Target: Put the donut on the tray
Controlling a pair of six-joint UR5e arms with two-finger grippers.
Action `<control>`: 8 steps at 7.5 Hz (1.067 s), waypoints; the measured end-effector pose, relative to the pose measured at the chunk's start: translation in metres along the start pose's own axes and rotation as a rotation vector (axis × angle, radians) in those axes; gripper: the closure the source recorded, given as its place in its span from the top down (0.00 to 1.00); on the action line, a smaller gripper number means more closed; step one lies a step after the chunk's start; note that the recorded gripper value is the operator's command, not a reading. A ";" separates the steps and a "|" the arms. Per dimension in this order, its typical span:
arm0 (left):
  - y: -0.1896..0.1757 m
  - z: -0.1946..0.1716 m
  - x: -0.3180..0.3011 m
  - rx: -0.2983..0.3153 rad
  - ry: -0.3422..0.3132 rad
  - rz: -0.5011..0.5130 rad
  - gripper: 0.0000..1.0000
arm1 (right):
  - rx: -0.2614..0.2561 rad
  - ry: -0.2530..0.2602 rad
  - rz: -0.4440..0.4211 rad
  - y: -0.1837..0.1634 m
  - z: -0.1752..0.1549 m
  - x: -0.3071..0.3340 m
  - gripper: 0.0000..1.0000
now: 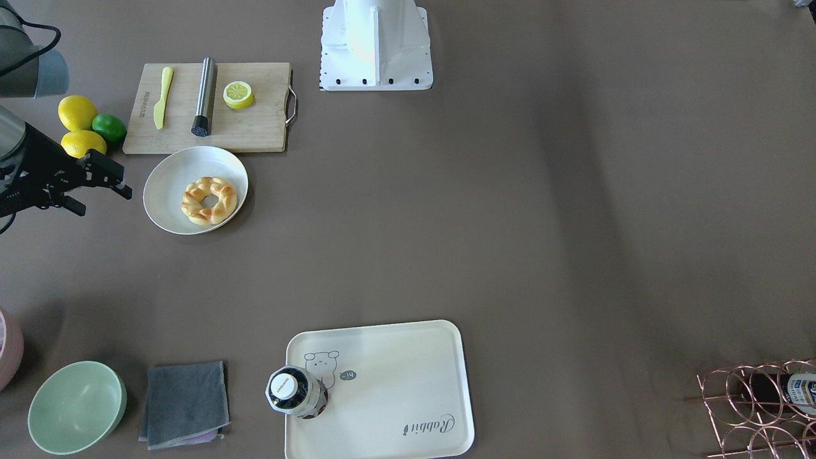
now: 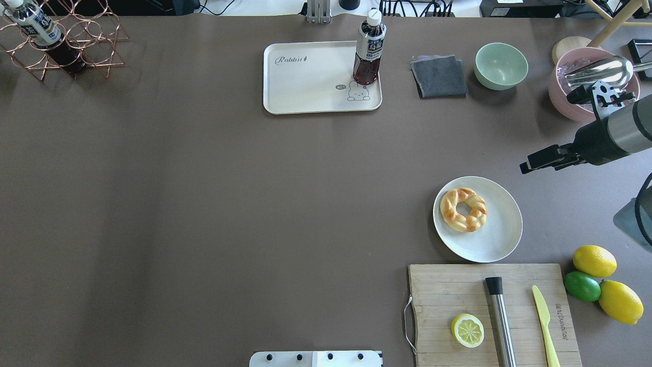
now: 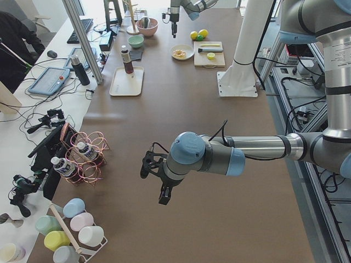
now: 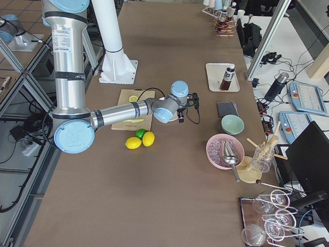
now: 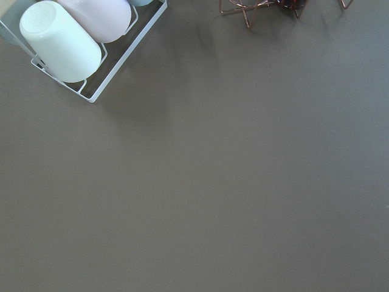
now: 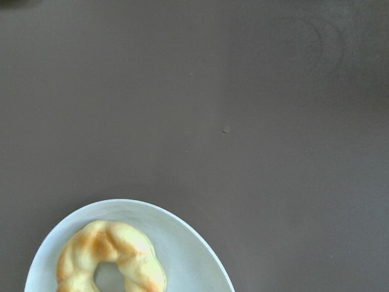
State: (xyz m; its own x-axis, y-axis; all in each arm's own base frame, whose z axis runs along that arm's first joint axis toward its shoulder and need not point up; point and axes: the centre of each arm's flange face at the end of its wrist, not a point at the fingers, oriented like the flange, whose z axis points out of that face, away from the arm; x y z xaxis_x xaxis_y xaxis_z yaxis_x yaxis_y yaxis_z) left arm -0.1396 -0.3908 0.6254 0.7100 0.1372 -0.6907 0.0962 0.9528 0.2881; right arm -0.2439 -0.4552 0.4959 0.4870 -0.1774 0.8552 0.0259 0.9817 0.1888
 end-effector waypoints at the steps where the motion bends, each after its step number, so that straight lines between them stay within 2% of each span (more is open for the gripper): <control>1: -0.003 -0.001 0.001 0.005 -0.001 -0.025 0.98 | 0.013 -0.018 0.018 0.010 0.020 -0.003 1.00; 2: -0.005 -0.002 0.001 0.008 -0.002 -0.041 0.98 | 0.019 -0.031 0.029 0.025 0.038 0.000 1.00; 4: -0.006 -0.002 0.001 0.009 -0.002 -0.049 0.98 | 0.018 -0.029 0.048 0.044 0.053 0.008 0.98; 5: -0.006 -0.002 0.001 0.010 -0.002 -0.050 0.98 | 0.015 -0.027 0.052 0.048 0.056 0.010 0.81; 6: -0.006 -0.002 0.001 0.010 -0.002 -0.050 0.98 | 0.014 -0.024 0.052 0.050 0.058 0.010 0.69; 7: -0.006 -0.002 0.001 0.010 -0.002 -0.050 0.98 | 0.016 -0.019 0.052 0.052 0.060 0.010 0.63; 8: -0.006 -0.002 0.002 0.010 -0.002 -0.050 0.98 | 0.016 -0.016 0.049 0.053 0.062 0.009 0.63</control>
State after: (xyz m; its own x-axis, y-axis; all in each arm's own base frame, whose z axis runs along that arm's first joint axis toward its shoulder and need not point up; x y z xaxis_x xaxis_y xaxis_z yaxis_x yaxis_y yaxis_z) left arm -0.1406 -0.3958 0.6211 0.7055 0.0893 -0.7030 0.1380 0.9557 0.2600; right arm -0.2921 -0.4090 0.5439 0.4732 -0.1301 0.8713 -0.0119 0.9880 0.1539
